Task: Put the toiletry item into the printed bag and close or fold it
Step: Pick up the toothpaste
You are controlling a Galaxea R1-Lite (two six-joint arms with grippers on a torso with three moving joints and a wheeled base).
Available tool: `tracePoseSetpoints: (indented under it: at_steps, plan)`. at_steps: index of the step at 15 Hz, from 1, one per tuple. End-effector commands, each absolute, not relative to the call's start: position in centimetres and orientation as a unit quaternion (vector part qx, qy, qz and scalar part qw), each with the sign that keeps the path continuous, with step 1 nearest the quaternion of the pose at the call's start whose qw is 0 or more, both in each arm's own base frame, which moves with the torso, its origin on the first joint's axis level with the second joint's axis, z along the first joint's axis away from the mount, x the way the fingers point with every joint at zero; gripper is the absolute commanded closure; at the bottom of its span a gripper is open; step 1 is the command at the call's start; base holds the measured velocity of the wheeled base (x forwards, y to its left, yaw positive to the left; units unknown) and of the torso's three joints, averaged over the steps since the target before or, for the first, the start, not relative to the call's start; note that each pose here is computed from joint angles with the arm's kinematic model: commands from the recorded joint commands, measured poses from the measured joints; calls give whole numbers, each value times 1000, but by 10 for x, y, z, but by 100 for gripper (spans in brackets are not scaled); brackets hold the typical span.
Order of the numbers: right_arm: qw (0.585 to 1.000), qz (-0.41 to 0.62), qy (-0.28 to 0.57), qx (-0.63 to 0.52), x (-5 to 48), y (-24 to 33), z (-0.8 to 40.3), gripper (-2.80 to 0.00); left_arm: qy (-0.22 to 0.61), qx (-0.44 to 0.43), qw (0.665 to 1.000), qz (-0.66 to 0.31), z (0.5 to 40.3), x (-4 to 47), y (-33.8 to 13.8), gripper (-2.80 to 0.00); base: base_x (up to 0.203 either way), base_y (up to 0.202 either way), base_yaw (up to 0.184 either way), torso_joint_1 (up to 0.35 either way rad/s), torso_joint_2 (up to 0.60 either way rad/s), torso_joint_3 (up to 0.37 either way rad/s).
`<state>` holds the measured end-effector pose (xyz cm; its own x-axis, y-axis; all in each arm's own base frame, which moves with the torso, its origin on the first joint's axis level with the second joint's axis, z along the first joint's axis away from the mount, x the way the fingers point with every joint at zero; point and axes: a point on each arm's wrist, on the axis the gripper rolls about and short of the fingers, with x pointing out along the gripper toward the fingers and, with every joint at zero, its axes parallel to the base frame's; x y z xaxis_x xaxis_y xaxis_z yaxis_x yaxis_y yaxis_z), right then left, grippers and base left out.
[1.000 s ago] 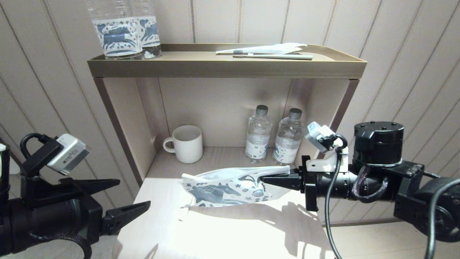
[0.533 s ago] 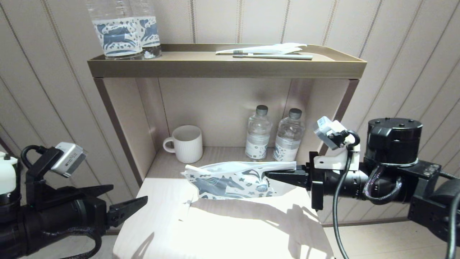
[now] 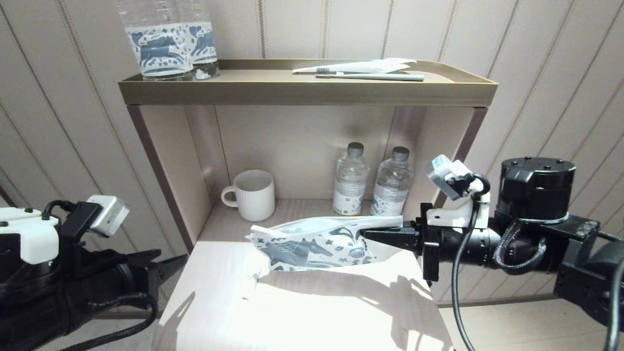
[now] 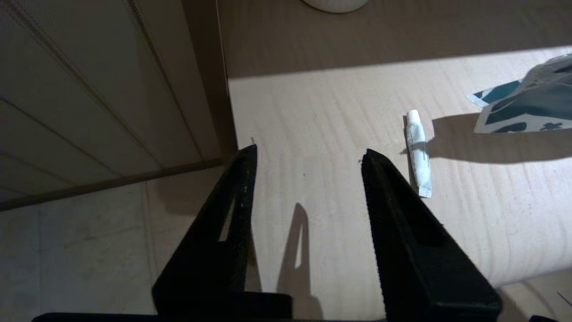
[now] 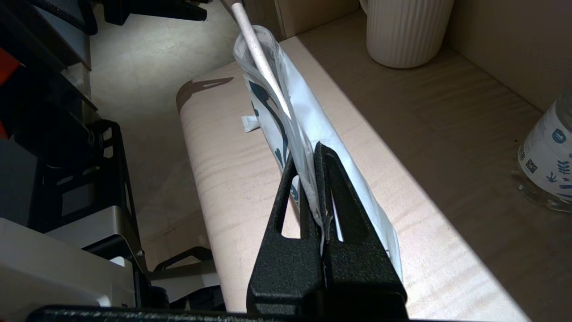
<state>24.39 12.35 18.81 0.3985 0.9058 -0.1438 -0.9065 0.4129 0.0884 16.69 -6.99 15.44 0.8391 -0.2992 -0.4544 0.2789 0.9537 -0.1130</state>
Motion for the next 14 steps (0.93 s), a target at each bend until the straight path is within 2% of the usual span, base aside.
tracePoseSetpoints:
  at_steps: [1, 6, 11, 14]
  plan:
    - [835, 544, 83, 1, 243, 123, 189, 0, 250, -22, 956, -149, 151, 171, -72, 0, 0, 0, 0, 0, 0, 0]
    - [854, 509, 110, 22, 237, 122, 182, 0, 287, -24, 941, -176, 135, 174, -91, 0, 0, 0, 0, 0, 0, 0]
    - [851, 506, 142, 15, 239, 123, 143, 0, 291, -28, 939, -182, 133, 172, -94, 0, 0, 0, 0, 0, 0, 0]
    - [853, 509, 115, -9, 240, 124, 116, 0, 292, -28, 938, -182, 132, 172, -94, 0, 0, 0, 0, 0, 0, 0]
